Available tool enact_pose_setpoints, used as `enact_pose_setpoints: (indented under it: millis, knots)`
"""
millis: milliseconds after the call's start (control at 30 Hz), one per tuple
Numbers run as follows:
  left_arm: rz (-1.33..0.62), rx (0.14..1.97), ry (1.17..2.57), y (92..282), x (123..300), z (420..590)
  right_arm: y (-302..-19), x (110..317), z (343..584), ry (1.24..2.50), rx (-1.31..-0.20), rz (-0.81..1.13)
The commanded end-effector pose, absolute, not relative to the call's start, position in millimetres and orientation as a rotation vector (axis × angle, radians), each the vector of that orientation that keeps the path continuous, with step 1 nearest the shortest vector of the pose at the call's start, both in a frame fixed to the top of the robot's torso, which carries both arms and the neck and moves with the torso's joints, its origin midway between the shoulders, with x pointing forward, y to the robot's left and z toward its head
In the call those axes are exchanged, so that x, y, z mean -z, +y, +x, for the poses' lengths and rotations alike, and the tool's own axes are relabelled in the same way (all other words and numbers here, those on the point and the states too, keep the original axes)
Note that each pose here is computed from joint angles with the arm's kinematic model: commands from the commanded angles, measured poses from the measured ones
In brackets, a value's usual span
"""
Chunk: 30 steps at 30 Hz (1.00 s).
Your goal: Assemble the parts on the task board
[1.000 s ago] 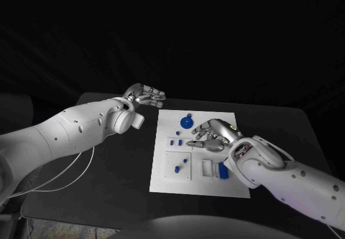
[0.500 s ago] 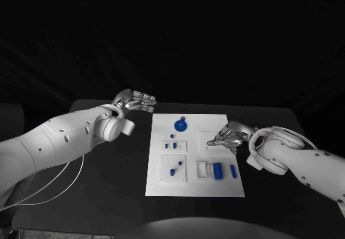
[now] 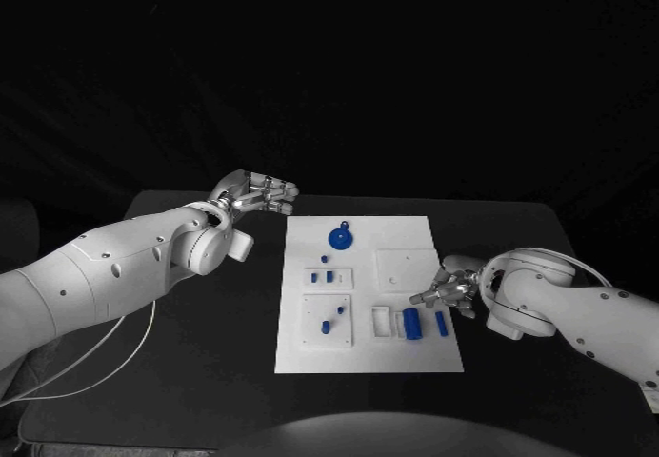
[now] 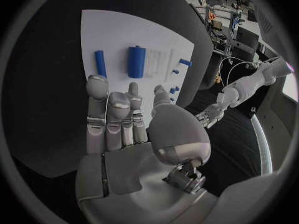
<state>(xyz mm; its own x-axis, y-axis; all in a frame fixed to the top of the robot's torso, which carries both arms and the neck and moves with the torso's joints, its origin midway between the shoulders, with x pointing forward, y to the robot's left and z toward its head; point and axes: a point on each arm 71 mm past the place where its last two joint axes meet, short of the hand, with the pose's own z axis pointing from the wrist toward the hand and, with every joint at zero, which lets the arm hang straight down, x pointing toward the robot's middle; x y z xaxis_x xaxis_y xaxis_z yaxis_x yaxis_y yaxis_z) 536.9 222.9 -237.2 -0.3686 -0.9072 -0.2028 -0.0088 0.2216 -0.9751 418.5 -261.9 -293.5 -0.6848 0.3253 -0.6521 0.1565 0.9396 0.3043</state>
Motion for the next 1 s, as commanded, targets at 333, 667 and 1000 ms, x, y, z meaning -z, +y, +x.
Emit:
enact_pose_setpoints:
  millis: [333,667,1000]
  knots:
    - [-0.861,1.346,1.590,219.0,234.2,535.3,-260,321,406,2.420,-0.137,0.335]
    - [-0.857,1.358,1.594,216.8,234.0,534.6,-249,338,402,2.425,-0.144,0.345]
    - [-0.864,1.348,1.602,217.4,234.9,534.9,-237,349,399,2.419,-0.174,0.359]
